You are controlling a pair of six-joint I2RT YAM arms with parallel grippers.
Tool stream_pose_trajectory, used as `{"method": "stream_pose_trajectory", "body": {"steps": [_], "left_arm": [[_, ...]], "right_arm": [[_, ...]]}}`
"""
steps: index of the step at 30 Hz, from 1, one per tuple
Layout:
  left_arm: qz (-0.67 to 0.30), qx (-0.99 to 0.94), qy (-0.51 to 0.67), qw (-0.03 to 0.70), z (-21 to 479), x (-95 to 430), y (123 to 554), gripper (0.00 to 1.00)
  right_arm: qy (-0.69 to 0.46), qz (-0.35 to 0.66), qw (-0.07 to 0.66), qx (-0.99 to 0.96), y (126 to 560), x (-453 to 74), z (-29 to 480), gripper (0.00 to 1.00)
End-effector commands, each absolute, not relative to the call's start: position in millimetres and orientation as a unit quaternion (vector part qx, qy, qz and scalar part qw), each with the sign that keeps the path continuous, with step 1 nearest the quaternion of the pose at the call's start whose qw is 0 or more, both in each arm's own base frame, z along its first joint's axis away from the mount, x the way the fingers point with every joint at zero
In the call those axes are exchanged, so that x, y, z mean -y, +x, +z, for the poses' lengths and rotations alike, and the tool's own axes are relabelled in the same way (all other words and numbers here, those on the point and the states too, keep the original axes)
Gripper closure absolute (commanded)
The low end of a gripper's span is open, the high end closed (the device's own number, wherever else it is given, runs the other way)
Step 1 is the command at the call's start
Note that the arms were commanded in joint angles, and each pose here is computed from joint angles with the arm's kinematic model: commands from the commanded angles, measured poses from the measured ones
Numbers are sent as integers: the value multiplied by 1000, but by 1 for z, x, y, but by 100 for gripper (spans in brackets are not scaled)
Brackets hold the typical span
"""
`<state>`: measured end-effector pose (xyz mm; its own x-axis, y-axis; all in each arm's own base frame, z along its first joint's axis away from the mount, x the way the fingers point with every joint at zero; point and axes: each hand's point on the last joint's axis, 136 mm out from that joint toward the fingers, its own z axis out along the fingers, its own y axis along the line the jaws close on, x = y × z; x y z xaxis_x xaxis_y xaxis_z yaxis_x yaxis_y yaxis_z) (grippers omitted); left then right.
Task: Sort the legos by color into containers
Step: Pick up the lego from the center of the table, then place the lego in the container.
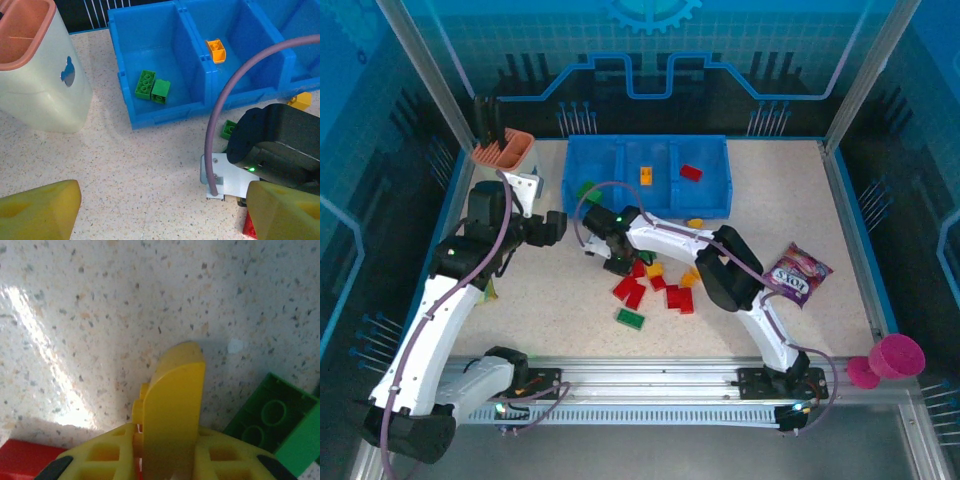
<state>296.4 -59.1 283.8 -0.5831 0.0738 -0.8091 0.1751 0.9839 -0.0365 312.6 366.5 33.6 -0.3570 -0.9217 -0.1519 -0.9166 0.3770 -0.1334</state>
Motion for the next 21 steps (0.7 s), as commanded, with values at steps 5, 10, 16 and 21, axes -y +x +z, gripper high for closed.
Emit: {"method": "stream_pose_trajectory", "body": {"steps": [5,10,16,21], "left_arm": [[-49,-883,64,463,287,55,302,13],[-43,-883,66,462,286,54,304,13],[-37,-886,67,457,284,53,307,13],[-32,-888,67,453,283,52,308,12]], "right_arm": [[-499,58,186,-844,341,-344,125,78],[-452,61,231,-860,389,-312,155,78],[-425,12,253,-869,453,-281,147,78],[-414,8,260,-872,491,-274,135,78]]}}
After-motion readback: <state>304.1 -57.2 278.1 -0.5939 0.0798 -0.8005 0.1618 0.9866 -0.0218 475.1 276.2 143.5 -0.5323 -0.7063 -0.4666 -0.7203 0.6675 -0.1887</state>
